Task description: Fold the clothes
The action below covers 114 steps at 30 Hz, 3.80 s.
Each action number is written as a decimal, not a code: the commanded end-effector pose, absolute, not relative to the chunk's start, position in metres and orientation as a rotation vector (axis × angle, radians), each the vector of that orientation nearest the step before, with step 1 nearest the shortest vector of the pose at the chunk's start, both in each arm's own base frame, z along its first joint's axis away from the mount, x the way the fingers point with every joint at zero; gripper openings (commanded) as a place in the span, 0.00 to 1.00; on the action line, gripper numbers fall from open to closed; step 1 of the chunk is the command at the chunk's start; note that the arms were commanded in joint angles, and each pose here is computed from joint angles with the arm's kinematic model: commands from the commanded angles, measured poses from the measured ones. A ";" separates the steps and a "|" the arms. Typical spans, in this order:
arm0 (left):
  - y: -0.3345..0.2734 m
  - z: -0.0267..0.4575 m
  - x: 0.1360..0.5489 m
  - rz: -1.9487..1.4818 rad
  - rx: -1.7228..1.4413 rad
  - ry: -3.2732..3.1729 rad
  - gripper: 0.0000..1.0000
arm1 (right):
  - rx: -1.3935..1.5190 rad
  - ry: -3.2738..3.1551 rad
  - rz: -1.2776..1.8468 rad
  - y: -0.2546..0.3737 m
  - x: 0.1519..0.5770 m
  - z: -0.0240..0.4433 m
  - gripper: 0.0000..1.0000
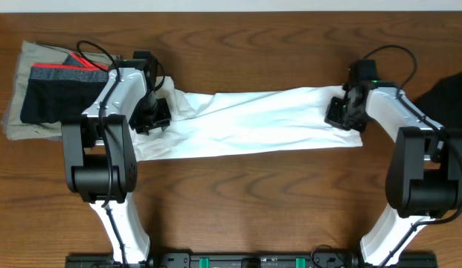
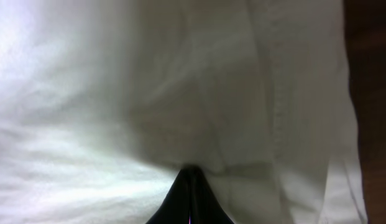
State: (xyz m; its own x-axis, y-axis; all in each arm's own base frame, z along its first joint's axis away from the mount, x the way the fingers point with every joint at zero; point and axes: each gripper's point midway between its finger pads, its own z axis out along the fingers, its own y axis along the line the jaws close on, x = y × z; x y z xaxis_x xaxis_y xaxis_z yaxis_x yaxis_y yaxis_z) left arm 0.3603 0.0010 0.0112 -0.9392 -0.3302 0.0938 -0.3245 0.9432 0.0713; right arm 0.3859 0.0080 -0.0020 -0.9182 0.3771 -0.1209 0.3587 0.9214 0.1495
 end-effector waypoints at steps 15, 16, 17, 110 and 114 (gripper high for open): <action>-0.009 0.016 0.367 0.010 0.653 -2.988 0.43 | 0.704 2.832 -0.014 -0.076 0.391 -0.010 0.02; -0.009 0.020 0.369 0.014 0.663 -2.999 0.43 | 0.700 2.826 -0.016 -0.080 0.393 -0.008 0.02; -0.009 0.024 0.371 0.023 0.666 -3.011 0.44 | 0.697 2.819 -0.018 -0.082 0.395 -0.007 0.02; -0.012 0.106 0.379 0.127 0.677 -3.220 0.98 | 0.645 3.011 0.962 -0.082 0.327 -0.107 0.31; -0.012 0.106 0.379 0.126 0.677 -3.220 0.98 | 0.662 3.021 0.928 -0.087 0.328 -0.107 0.13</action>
